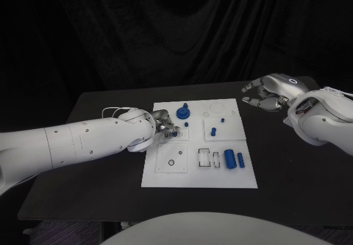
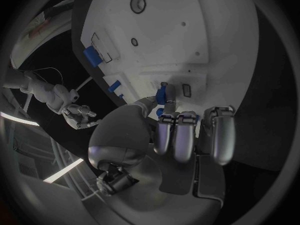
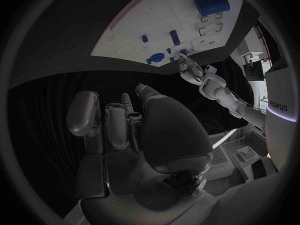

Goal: Assemble the parts on the task board

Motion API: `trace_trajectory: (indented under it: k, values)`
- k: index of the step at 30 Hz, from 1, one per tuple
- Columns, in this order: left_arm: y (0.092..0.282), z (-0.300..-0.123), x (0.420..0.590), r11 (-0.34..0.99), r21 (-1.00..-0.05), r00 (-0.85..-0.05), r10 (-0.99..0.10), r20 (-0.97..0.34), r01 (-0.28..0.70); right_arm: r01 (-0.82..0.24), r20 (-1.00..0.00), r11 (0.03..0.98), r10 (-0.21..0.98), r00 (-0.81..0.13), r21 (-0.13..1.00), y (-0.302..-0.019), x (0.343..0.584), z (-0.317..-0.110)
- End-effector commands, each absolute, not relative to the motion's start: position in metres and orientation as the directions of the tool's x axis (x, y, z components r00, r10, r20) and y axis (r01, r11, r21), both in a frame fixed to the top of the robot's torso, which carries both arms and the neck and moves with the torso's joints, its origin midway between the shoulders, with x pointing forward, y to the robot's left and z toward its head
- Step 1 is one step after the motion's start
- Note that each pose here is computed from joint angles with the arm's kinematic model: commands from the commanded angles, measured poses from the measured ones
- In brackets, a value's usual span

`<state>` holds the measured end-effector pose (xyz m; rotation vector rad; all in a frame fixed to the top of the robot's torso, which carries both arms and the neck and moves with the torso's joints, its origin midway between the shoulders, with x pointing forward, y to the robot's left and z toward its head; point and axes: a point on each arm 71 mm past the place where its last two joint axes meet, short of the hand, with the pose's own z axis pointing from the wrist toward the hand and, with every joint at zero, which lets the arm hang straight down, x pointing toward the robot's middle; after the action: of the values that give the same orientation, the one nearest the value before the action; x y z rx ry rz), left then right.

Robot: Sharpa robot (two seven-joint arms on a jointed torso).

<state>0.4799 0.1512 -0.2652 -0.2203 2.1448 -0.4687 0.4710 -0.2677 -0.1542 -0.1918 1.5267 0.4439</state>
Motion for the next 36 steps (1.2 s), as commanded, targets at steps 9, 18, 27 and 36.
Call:
trace_trajectory:
  k: [9,18,27,36]
  values:
    - [0.1537,-0.2743,0.4731,0.918,-0.398,-0.612,-0.310,-0.728,0.008,-0.375,-0.988,0.915,0.153,-0.027,0.152,-0.2698,0.4713,-0.1562]
    - [0.1550,-0.2751,0.4728,0.918,-0.397,-0.612,-0.311,-0.727,0.006,-0.374,-0.988,0.915,0.151,-0.030,0.151,-0.2697,0.4714,-0.1566]
    - [0.1560,-0.2767,0.4732,0.919,-0.395,-0.614,-0.310,-0.726,0.003,-0.373,-0.988,0.916,0.149,-0.033,0.151,-0.2696,0.4715,-0.1572]
    - [0.1549,-0.2795,0.4725,0.921,-0.389,-0.626,-0.300,-0.720,0.006,-0.371,-0.988,0.916,0.147,-0.037,0.150,-0.2696,0.4714,-0.1576]
